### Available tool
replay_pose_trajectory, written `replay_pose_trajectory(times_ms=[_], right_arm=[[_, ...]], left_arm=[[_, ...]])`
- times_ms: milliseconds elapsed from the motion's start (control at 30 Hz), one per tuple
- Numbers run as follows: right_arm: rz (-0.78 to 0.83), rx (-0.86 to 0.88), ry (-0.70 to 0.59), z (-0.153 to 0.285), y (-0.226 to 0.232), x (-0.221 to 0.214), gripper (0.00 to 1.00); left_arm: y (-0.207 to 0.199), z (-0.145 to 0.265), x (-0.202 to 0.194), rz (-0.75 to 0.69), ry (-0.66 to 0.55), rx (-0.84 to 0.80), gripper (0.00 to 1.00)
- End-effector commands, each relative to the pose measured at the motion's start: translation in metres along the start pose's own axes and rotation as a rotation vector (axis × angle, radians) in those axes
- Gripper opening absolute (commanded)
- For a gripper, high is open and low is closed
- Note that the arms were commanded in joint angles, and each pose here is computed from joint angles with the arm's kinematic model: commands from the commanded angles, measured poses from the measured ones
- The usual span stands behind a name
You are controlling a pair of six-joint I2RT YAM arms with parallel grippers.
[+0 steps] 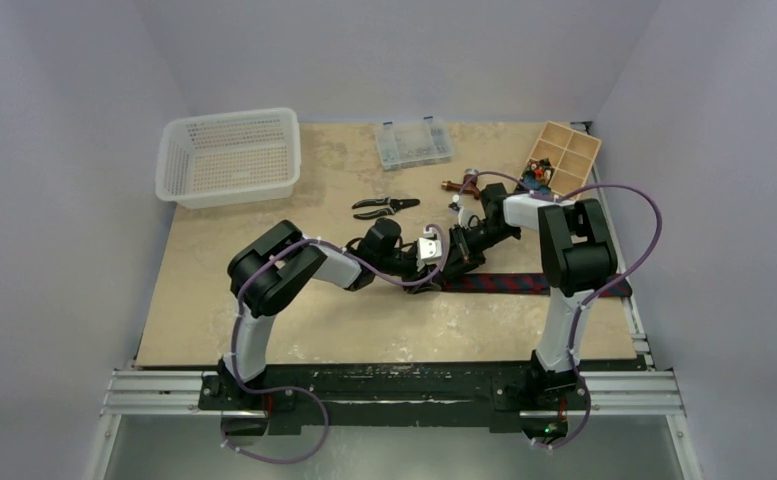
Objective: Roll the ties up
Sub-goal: Roll the tie at the center of the board.
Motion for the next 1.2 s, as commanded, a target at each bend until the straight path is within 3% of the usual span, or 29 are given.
replay_pose_trajectory(times_ms=[0,200,367,500,633,733,900,1033,1167], right_arm=[[0.120,-0.169,-0.050,0.001,-0.019,0.006,0.00],[0.128,-0.117,-0.029,0.005,-0.009,0.009,0.00],[0.117,-0.055,-0.041,0.040,0.014,0.010,0.25],[0.060,-0.030,-0.043,0.065,0.013,0.005,0.32],[-0.008,0.045,0.016,0.061,0.017,-0.012,0.41],[-0.069,0.056,0.055,0.053,0.010,-0.022,0.35],[-0.081,-0.091,0.059,0.040,-0.019,-0.012,0.25],[-0.081,-0.162,0.039,0.027,-0.040,0.006,0.23],[-0.055,-0.203,0.016,0.024,-0.050,0.027,0.23]], left_arm=[[-0.021,0.005,-0.023,0.125,0.085,-0.038,0.38],[-0.037,0.016,-0.035,0.108,0.148,-0.021,0.18],[-0.039,0.017,-0.048,0.043,0.251,0.022,0.09],[-0.035,0.019,-0.055,-0.004,0.316,0.046,0.07],[-0.036,0.021,-0.057,-0.083,0.353,0.030,0.06],[-0.032,0.023,-0.057,-0.110,0.389,0.039,0.06],[-0.030,0.024,-0.057,-0.078,0.418,0.057,0.05],[-0.016,0.030,-0.051,0.031,0.426,0.111,0.05],[-0.012,0.038,-0.039,-0.003,0.408,0.129,0.05]])
Point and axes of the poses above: each gripper's point midway between its finger pads, its own z axis back along the fingers, its own y axis along the line the jaws close on, x = y × z, the point moved 8 cm from there along z, back along the fingers, and after that the axes turned 10 degrees about -z, right-handed, at the moved point
